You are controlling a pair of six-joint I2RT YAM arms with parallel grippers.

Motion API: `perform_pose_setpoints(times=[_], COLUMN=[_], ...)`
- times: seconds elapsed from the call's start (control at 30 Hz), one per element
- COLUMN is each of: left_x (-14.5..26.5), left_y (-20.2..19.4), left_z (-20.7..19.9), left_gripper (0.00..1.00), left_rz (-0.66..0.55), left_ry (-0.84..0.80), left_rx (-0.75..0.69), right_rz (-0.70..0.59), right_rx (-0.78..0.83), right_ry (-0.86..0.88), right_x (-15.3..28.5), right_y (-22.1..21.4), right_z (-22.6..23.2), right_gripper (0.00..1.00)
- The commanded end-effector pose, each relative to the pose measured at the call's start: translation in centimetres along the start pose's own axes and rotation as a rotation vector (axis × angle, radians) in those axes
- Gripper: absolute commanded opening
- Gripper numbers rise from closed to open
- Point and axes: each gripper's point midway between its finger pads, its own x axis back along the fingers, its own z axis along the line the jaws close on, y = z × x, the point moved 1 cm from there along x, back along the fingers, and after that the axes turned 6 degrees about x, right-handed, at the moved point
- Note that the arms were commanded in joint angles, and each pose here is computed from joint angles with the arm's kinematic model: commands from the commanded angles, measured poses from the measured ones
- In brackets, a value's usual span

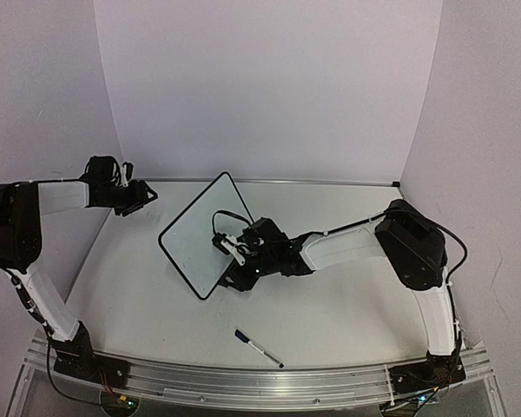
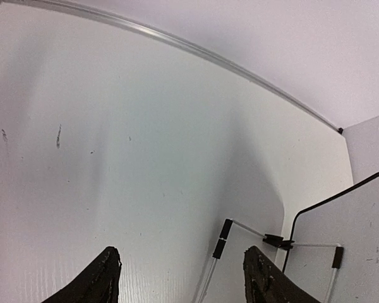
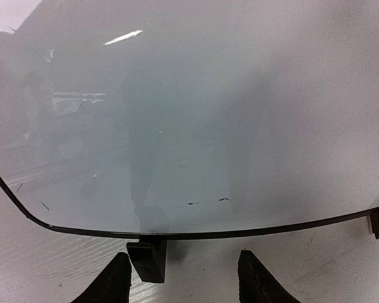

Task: Write a sentence on the whiteboard
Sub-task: Move the whiteboard to the center of the board.

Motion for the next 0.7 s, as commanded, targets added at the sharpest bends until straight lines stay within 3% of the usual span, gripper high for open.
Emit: perform_pose_setpoints(times=[0.0,0.2,0.43,0.63,0.67], left_x=[3.9,8.8,11.2,13.3,14.0], left_y=[2.8,4.8,4.7,4.2,4.0], left_z=[-1.5,-4.0,-4.3,-5.3,-5.4], left_gripper=[0.67,0.72,0.73,0.73,0.74], left_rz=[-0.145,-0.264,-0.293,-0.303,-0.309], left_ry=[0.043,0.033,0.064,0.05,0.058], left_rx=[0.0,-0.024,-0.021,-0.01,-0.006], right_rz=[-0.006,0.029,0.041,0.023,0.008], right_rx=[0.029,0.038,0.043,0.022,0.004], right_ry=[0.009,0.035,0.031,-0.011,-0.04], right_x=[-1.0,-1.9,-2.8,-3.5,-3.5], right_y=[0.8,-0.1,-0.4,0.1,0.4], right_z=[0.2,1.3,2.6,2.3,1.9], right_gripper=[0.53,0.51,0.46,0.29,0.19])
